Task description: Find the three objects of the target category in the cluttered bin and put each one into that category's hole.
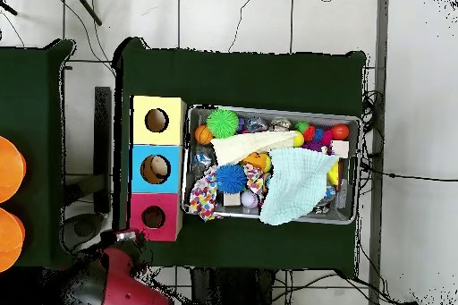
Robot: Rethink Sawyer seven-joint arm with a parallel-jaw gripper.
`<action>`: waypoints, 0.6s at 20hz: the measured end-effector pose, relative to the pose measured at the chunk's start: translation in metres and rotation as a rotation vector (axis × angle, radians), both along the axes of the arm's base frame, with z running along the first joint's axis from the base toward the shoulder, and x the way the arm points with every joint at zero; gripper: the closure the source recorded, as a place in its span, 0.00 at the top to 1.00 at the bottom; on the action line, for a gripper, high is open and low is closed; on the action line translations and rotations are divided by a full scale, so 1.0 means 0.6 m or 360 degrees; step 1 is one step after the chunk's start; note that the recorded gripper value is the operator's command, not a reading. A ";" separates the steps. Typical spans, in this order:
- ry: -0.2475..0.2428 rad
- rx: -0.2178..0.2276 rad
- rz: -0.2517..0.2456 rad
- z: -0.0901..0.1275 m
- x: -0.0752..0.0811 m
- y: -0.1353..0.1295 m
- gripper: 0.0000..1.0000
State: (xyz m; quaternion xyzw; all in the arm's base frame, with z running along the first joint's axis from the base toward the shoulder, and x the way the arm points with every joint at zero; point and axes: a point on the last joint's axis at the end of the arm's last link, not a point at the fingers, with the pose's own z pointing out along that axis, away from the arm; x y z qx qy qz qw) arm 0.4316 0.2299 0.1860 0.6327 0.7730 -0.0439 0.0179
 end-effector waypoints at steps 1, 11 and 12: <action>-0.0025 -0.0007 -0.0012 0.013 0.022 -0.018 0.00; -0.0112 -0.0027 -0.0104 0.100 0.170 -0.160 0.00; -0.0120 -0.0030 -0.0112 0.107 0.178 -0.173 0.00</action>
